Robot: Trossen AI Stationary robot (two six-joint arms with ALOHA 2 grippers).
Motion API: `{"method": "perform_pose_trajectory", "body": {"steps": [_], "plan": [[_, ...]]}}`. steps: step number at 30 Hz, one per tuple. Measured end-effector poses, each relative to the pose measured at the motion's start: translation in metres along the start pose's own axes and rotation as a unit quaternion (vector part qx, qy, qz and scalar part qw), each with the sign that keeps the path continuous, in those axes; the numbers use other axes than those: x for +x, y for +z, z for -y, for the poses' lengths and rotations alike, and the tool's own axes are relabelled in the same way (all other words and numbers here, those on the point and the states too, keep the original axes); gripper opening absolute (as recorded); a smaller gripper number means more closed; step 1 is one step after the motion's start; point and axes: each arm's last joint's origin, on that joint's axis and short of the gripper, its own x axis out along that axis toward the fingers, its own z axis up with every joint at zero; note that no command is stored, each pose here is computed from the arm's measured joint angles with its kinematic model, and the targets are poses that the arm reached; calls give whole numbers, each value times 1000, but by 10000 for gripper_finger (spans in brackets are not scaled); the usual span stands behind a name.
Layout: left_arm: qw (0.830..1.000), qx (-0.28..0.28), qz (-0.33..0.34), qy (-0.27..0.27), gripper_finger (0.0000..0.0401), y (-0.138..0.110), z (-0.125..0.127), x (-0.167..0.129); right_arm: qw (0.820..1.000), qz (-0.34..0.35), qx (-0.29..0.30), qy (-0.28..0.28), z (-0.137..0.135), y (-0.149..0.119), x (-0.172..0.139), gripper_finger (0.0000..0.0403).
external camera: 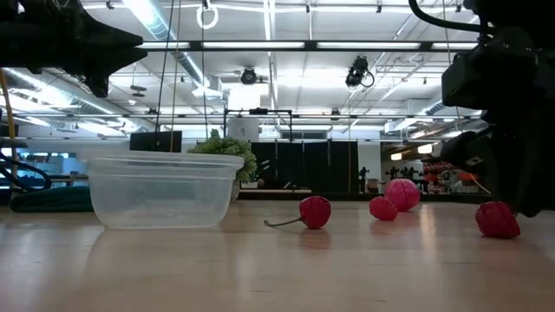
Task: Pick and placing Produce into tupperware
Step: Put the red cherry into the transparent bin
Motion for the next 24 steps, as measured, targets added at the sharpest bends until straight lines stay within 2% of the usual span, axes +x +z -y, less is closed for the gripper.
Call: {"method": "perform_pose_trajectory", "body": {"steps": [7,13,18,21,24], "plan": [[1000,0,0,0,115,0,0,0,1000,21,0,10,-2,4,0,9],[1000,0,0,0,113,0,0,0,999,44,12,-7,-1,7,0,5],[1000,0,0,0,113,0,0,0,987,151,7,-47,5,30,-7,4],[1000,0,1,0,111,0,0,0,968,235,-2,-89,7,55,-18,3],[1000,-3,5,1,110,1,0,0,950,286,3,-127,11,82,-29,2]]}}
